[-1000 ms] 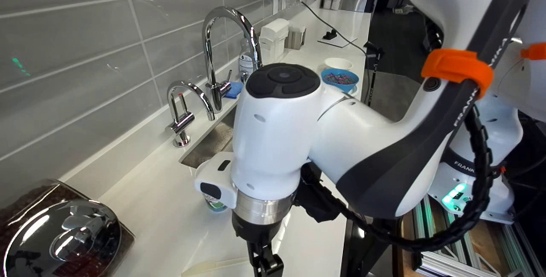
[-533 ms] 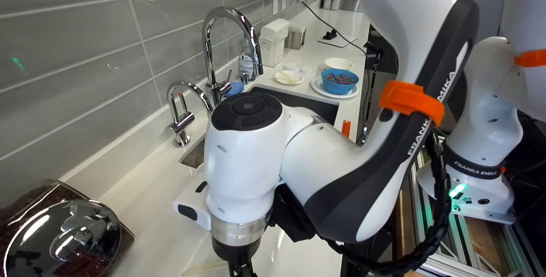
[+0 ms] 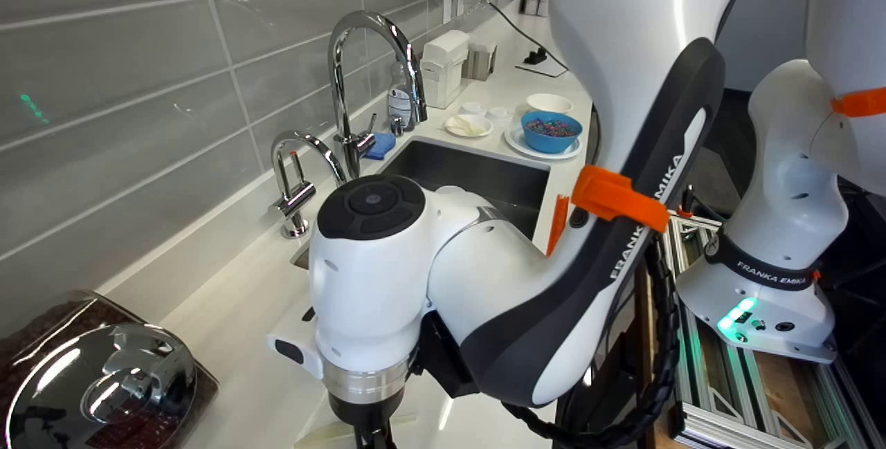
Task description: Pick up the plastic knife and put it on the white plate on the right
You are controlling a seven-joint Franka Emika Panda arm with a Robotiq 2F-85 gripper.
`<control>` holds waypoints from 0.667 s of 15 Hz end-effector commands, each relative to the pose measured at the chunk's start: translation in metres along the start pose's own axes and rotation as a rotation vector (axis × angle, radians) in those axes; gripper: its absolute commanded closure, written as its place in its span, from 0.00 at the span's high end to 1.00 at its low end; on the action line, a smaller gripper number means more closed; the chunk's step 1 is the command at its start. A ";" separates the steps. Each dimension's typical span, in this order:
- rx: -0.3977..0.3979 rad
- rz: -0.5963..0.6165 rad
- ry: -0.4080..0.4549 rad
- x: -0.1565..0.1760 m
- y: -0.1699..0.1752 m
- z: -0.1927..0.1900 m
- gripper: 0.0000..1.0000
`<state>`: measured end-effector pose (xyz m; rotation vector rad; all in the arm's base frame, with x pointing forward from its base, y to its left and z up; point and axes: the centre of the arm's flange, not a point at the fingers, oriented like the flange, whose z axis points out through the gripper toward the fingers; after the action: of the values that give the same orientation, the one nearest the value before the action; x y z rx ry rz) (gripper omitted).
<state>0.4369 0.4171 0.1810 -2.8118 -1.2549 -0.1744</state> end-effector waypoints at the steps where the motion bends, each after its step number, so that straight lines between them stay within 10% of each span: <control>1: -0.025 0.005 0.000 0.008 0.002 0.015 0.93; 2: -0.026 0.007 -0.001 0.008 0.004 0.016 0.74; 10: -0.038 0.012 0.000 0.009 0.012 0.016 0.20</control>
<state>0.4529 0.4115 0.1751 -2.8387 -1.2357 -0.1904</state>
